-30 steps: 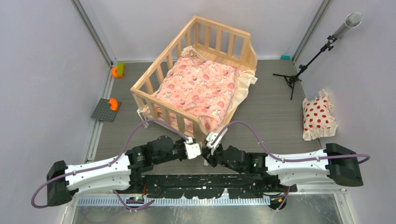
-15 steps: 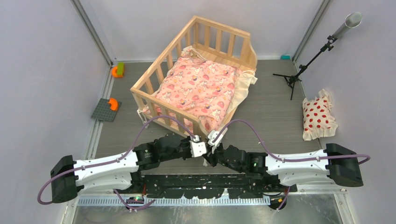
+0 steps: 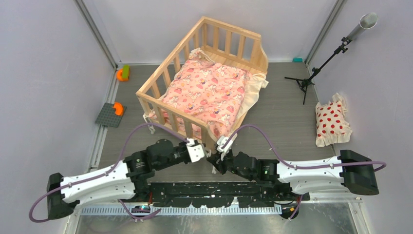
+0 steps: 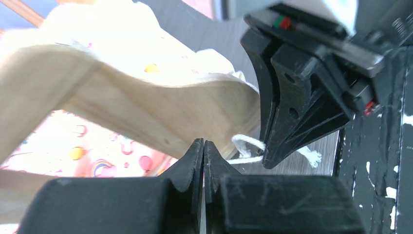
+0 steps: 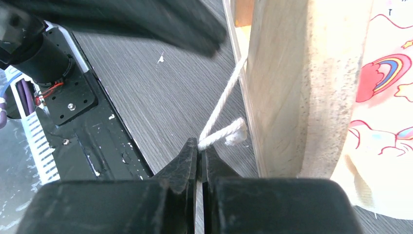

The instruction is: Set up the pet bed

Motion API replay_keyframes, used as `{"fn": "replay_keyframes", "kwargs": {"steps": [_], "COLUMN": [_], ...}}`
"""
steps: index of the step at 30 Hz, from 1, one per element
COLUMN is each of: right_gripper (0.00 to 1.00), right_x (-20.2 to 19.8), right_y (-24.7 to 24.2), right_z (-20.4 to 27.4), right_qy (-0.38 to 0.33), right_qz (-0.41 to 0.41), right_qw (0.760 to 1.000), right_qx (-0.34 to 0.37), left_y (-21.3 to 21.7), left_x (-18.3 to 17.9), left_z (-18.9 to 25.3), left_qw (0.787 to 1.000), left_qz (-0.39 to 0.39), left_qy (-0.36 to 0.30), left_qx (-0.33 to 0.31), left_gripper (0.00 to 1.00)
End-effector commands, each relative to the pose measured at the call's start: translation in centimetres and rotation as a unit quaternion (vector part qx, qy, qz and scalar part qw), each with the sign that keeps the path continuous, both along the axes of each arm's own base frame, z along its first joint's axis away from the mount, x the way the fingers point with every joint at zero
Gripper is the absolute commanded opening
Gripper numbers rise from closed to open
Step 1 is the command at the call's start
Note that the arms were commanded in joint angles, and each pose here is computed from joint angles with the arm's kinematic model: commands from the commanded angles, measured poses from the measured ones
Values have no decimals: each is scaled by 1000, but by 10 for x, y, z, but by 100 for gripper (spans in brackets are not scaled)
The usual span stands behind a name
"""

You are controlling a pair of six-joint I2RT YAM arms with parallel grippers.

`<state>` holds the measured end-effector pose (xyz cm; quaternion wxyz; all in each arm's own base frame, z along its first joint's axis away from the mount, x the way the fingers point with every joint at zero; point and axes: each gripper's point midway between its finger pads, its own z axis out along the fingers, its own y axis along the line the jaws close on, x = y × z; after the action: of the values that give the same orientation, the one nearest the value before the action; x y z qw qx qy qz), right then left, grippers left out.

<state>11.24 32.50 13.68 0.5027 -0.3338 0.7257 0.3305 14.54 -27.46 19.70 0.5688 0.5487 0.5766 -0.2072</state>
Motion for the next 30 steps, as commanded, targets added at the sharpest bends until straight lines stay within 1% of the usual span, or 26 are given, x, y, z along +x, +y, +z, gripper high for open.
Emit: {"fn": "replay_keyframes", "kwargs": {"steps": [1,3,4,7,9,11,13,18,24,26,30], "right_gripper": [1,1,1,1,1,1,1,1,1,1,1], "right_x": [-19,-17,-15,-11,-8,-7,-5,-2,1,1,0], "right_y": [6,5,5,3,3,5,7,13,15,16,17], "right_z": [2,5,6,12,18,25,31,45,62,65,67], "right_qy": [30,33,35,43,53,65,81,116,137,139,142], "right_qz": [30,19,12,-9,-23,-33,-43,-55,-64,-63,-58], "right_qw": [999,999,999,998,997,995,991,983,973,972,971], "right_qx": [16,23,27,39,53,74,93,132,173,180,184], "left_y": [12,21,26,43,53,58,60,54,40,37,29], "left_x": [0,2,4,7,8,6,2,-4,-9,-7,-1], "left_z": [32,33,32,26,17,11,2,-16,-31,-33,-28], "left_qw": [998,995,993,985,978,973,970,970,975,975,973], "left_qz": [14,35,50,87,111,117,114,95,57,58,60], "left_qy": [-24,-23,-21,-11,5,18,31,43,27,25,13], "left_qx": [-64,-91,-107,-150,-176,-199,-211,-222,-214,-212,-224], "left_gripper": [3,5,8,14,20,24,25,28,39,44,47]}}
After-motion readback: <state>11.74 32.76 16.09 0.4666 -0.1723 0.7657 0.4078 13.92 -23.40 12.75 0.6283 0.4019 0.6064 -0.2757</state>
